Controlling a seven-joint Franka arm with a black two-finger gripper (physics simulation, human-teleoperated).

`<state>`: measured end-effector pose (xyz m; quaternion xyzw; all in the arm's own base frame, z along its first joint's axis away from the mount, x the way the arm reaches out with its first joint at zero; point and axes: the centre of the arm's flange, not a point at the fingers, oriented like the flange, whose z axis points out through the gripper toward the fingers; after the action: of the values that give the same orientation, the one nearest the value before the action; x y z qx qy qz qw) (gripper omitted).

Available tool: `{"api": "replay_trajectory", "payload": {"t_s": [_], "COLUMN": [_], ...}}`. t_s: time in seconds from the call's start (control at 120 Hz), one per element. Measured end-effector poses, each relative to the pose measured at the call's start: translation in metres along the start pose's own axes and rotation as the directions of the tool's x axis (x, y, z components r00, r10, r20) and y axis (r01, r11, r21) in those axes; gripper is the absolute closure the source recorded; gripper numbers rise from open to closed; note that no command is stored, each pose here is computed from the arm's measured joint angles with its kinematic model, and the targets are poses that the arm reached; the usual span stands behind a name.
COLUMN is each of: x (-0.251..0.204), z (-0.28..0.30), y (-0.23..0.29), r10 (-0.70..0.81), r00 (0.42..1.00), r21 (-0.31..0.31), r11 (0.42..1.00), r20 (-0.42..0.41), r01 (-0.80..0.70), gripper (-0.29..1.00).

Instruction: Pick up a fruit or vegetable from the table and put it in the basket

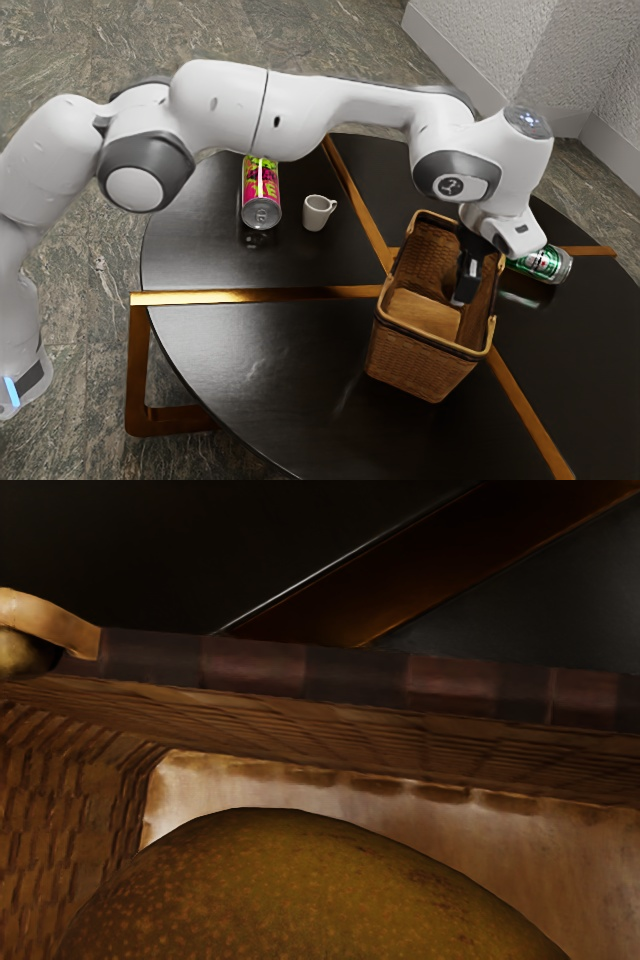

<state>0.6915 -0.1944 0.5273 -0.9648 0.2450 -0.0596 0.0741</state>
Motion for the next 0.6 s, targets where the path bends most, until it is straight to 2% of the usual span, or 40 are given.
{"api": "replay_trajectory", "payload": {"t_s": [0.4,0.6], "x": [0.008,0.008], "z": [0.018,0.019], "y": [-0.003,-0.004], "r10": [-0.003,-0.003], "r00": [1.000,0.999], "r21": [0.009,0.009], "r11": [1.000,1.000], "r20": [-0.028,-0.032], "r01": [0.003,0.003], "gripper": [0.17,0.07]}}
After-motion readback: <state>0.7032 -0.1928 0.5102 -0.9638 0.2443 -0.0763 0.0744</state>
